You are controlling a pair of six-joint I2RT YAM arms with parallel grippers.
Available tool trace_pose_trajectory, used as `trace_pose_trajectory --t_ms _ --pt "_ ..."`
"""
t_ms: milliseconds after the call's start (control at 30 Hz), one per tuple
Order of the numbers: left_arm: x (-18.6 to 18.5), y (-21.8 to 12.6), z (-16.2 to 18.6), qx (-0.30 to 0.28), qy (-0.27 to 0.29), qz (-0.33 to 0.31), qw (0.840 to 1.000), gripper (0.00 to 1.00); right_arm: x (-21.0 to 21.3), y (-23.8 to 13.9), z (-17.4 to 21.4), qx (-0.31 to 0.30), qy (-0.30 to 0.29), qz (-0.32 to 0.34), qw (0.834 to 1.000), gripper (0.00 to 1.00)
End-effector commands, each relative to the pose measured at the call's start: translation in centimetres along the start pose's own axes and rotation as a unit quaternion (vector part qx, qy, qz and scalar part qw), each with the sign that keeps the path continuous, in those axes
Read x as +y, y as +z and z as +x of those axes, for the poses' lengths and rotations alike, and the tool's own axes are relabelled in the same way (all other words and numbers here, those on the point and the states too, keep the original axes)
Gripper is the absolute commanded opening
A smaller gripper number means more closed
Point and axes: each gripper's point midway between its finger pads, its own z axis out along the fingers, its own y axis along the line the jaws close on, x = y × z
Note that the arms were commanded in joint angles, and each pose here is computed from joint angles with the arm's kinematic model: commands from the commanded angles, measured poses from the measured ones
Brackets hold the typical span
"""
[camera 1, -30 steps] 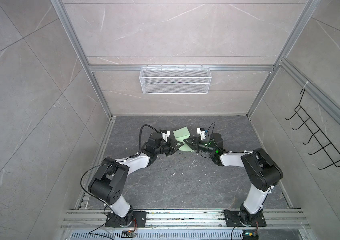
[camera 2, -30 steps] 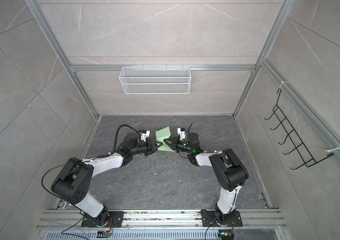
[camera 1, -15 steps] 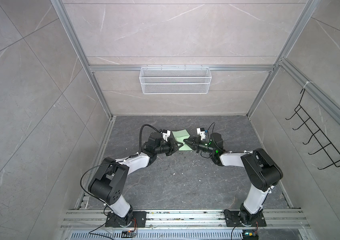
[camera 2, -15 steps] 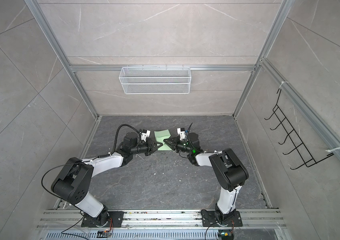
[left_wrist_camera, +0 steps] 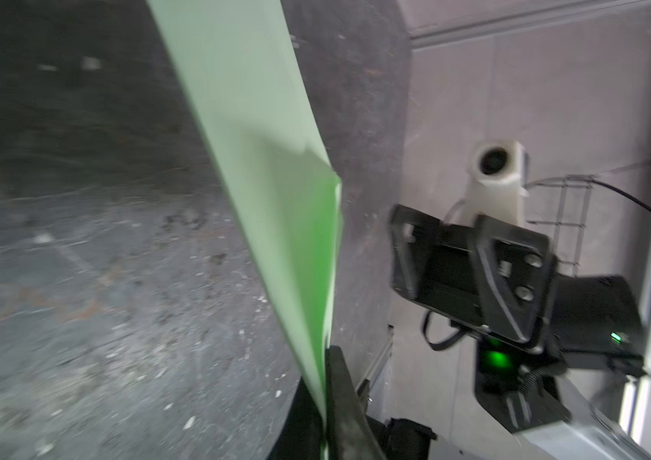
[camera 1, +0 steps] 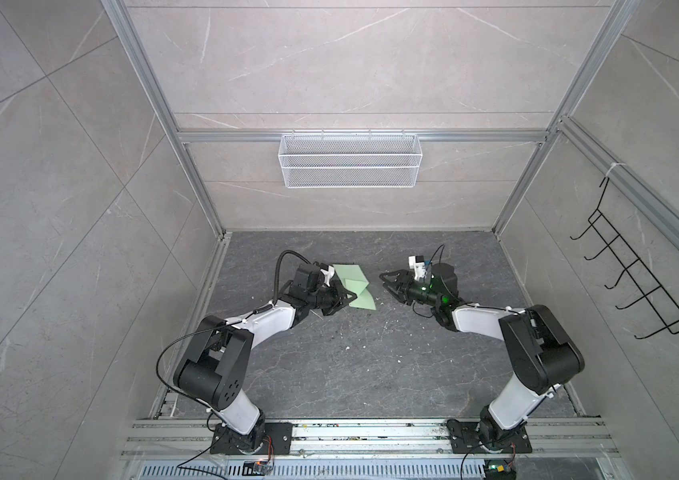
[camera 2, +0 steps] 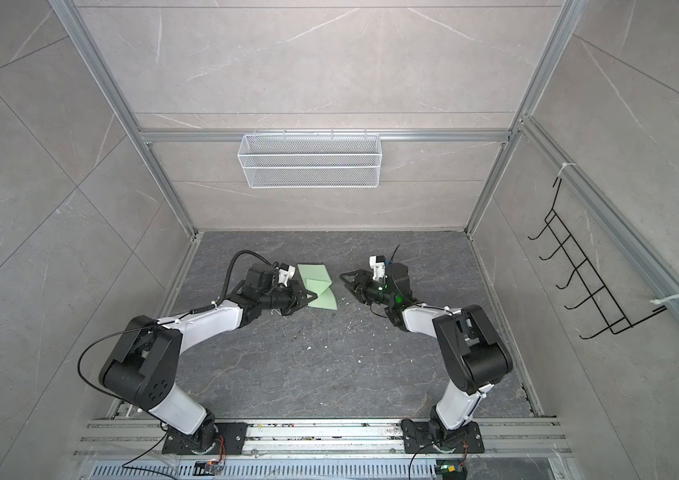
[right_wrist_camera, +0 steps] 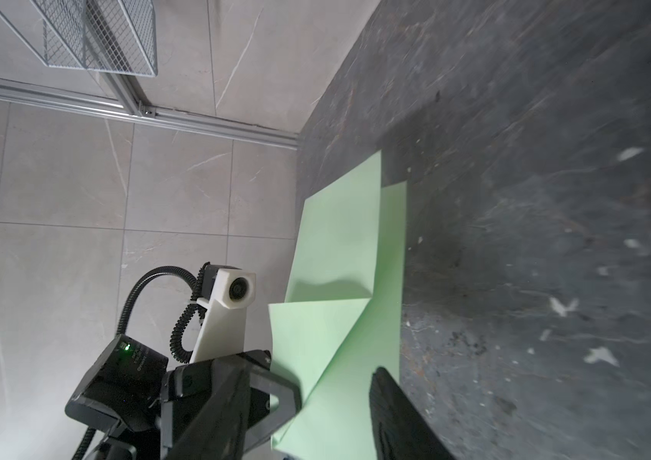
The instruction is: Fold a paper plane with a square sheet of paper (pick it up from the middle)
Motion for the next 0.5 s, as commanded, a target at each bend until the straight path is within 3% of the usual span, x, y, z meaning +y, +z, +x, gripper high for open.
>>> trace_pose_trajectory --t_ms 0,133,267,367,467 --pt "3.9 -4.8 -0.2 0.006 0.090 -0.198 0.976 0.07 -1.9 -2.3 -0.1 -0.017 -0.062 0.097 0.993 0.55" --pt "7.1 -10.0 -1.8 0.009 0.142 -0.388 0.911 0.07 -2.1 -4.3 -1.0 -0.043 -0.101 0.152 0.982 0.55" --pt "7.9 -13.5 -3.7 0.009 0.190 -0.529 0.827 0.07 -2.3 -5.6 -1.3 -0.059 -0.118 0.182 0.974 0.55" --pt "7.8 -13.6 -4.3 0.027 0.228 -0.597 0.769 0.07 -2.5 -6.1 -1.4 -0.065 -0.119 0.192 0.972 0.55" --pt "7.8 -11.0 -4.2 0.049 0.254 -0.622 0.739 0.08 -2.8 -6.2 -1.2 -0.065 -0.117 0.196 0.972 0.55"
